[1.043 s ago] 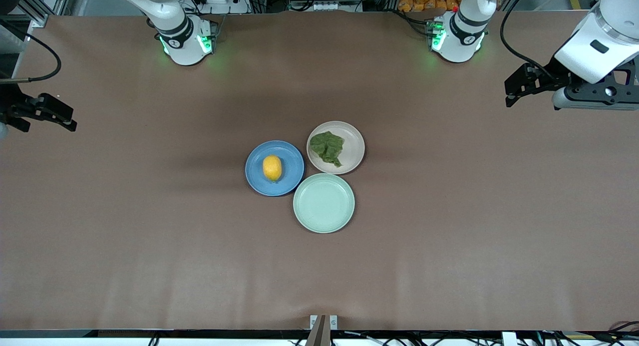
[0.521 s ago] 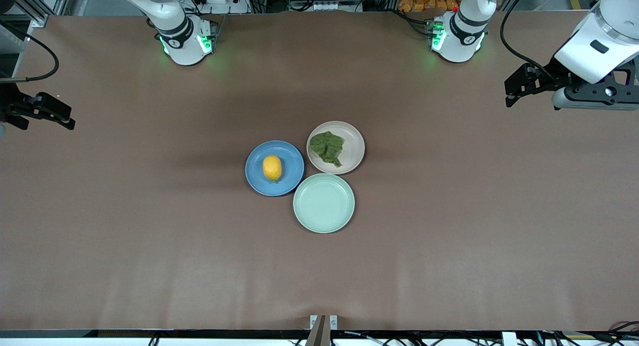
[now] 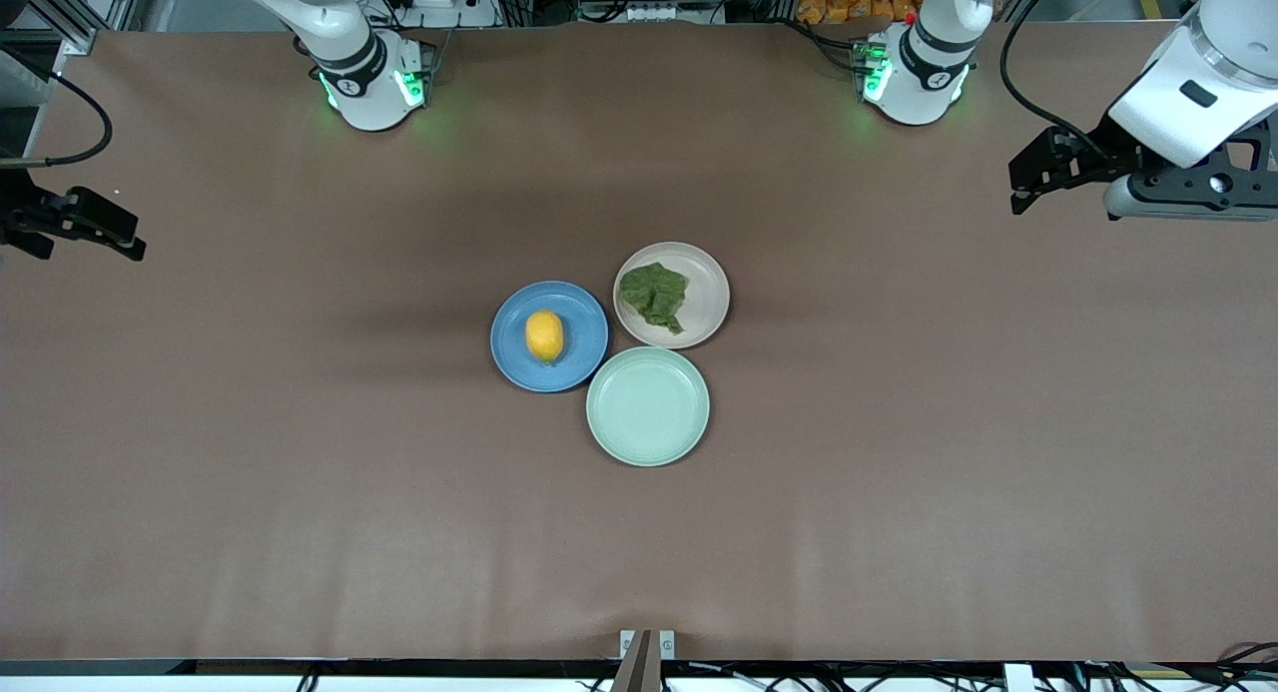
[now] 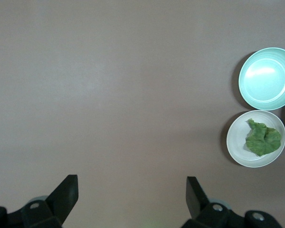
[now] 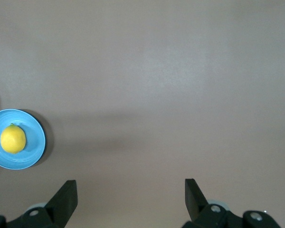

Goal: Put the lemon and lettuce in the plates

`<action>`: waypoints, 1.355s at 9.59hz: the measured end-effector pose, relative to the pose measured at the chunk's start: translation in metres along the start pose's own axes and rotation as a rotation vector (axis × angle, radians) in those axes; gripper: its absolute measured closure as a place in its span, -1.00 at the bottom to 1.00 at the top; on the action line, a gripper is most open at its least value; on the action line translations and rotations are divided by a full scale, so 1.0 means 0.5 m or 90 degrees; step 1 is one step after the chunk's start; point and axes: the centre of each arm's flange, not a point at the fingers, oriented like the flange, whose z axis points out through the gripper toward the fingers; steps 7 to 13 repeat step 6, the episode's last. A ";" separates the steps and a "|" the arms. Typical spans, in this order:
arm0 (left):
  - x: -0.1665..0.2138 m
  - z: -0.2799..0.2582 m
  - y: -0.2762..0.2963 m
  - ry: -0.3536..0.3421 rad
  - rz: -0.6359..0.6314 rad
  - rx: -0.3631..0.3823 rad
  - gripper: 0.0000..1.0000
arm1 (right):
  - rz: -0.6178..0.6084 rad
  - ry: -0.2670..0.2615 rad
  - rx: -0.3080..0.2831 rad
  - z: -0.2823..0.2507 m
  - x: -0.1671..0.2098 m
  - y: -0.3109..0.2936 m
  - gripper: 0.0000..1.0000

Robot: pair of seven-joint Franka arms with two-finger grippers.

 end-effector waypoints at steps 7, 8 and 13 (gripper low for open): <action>0.000 0.000 0.000 0.000 0.000 0.000 -1.00 | 0.003 -0.001 0.000 0.001 0.000 0.004 -1.00; 0.000 0.000 0.000 0.000 0.000 0.000 -1.00 | 0.003 -0.001 0.000 0.001 0.000 0.004 -1.00; 0.000 0.000 0.000 0.000 0.000 0.000 -1.00 | 0.003 -0.001 0.000 0.001 0.000 0.004 -1.00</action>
